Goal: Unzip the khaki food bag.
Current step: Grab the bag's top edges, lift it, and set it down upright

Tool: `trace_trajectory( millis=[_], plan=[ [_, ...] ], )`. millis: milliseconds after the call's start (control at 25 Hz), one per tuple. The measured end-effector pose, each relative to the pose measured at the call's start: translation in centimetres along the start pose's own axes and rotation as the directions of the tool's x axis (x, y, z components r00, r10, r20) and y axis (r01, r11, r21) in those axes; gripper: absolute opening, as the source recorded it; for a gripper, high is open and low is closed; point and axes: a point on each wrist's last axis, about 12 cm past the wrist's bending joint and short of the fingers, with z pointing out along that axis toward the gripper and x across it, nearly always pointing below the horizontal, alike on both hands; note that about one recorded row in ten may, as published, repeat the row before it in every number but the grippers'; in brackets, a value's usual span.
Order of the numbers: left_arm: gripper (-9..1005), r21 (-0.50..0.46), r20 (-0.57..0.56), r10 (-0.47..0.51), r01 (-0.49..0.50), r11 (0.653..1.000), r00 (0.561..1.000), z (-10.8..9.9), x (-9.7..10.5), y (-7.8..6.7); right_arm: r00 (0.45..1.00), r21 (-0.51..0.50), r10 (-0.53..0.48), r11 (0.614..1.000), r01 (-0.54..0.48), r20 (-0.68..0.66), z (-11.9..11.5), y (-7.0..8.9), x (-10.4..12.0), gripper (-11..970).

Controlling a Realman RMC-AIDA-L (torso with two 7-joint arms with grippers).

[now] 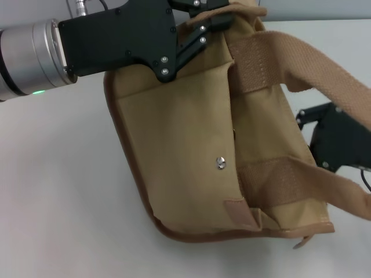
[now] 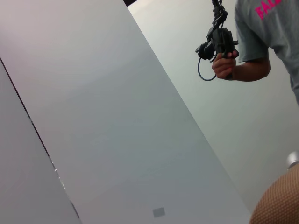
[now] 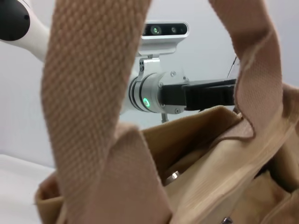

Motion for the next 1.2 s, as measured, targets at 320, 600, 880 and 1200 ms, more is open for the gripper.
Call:
trace_trajectory(
  millis=[320, 600, 880, 1200],
  plan=[
    [98, -0.011, 0.004, -0.002, 0.002, 1.0, 1.0, -0.1, 0.0, 0.1, 0.998, 0.014, 0.062, 0.998, -0.062, -0.022, -3.1, 1.6, 0.1, 6],
    [98, -0.021, 0.014, -0.001, 0.001, 1.0, 1.0, -0.1, -0.1, 0.2, 0.988, 0.062, 0.145, 0.988, -0.141, -0.055, -6.1, 3.3, 0.4, 6],
    [98, -0.022, 0.013, 0.001, -0.001, 1.0, 1.0, -0.1, 0.0, 0.2, 0.978, 0.095, 0.195, 0.978, -0.188, -0.073, -8.1, 4.8, 0.5, 7],
    [99, -0.022, 0.015, 0.002, -0.001, 1.0, 1.0, -0.1, 0.0, 0.1, 0.97, 0.102, 0.219, 0.973, -0.209, -0.101, -9.0, 5.5, 0.6, 8]
  ],
)
